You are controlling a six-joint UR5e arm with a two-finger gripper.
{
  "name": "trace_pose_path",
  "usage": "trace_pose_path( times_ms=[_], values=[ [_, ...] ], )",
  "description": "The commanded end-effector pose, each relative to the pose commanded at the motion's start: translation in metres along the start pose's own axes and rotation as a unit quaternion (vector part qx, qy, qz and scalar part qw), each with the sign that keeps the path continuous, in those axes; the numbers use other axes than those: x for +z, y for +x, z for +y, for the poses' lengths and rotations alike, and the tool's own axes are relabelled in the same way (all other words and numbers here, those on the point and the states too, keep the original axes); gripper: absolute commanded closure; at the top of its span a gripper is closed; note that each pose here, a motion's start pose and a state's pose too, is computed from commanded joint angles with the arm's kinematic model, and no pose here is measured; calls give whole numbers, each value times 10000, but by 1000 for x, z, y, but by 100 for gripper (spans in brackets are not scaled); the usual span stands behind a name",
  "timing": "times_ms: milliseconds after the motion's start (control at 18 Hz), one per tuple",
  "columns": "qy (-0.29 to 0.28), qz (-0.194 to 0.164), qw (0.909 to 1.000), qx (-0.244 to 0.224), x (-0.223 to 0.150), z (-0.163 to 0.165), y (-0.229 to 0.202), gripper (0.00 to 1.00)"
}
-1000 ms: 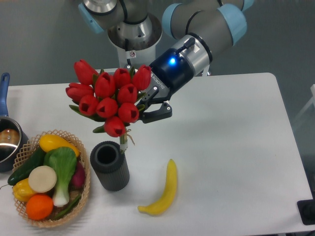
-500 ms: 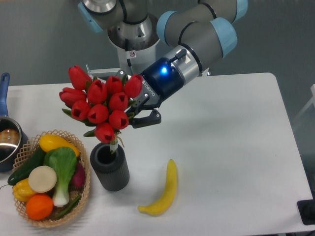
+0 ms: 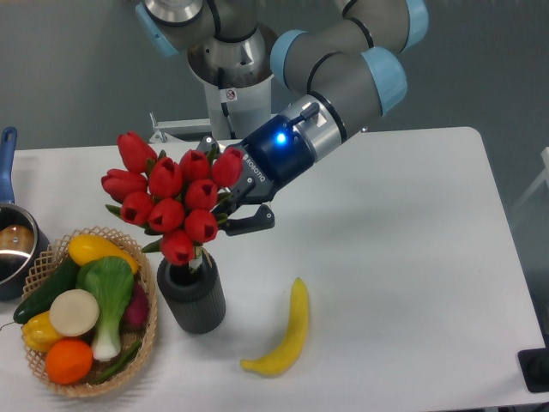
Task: Insert the flowers into the vase
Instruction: 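Lower the tulip stems into the black vase opening, then push the bouquet further down into the vase and settle it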
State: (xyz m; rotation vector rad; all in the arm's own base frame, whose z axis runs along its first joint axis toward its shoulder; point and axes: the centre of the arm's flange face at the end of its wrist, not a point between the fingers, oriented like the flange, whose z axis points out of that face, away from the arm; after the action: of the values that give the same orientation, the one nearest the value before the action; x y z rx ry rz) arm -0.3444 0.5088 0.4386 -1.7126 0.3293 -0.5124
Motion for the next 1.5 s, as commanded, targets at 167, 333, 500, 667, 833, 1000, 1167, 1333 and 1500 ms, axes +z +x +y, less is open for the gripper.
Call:
trace_pose_path(
  times_ms=[167, 333, 500, 667, 833, 1000, 1167, 1333, 1500],
  values=[
    [-12, 12, 10000, 2, 2, 6, 0, 63],
    [-20, 74, 10000, -52, 8, 14, 4, 63],
    [-30, 76, 9999, -89, 8, 19, 4, 62],
    [-45, 101, 9998, -165, 10, 42, 9, 62],
    [-60, 117, 9999, -86, 12, 56, 13, 62],
    [-68, 138, 9999, -69, 14, 70, 9, 61],
    [-101, 139, 9998, -68, 16, 79, 4, 61],
    [-523, -11, 9986, 56, 17, 89, -5, 61],
    [-549, -11, 9985, 11, 18, 95, -8, 61]
  ],
)
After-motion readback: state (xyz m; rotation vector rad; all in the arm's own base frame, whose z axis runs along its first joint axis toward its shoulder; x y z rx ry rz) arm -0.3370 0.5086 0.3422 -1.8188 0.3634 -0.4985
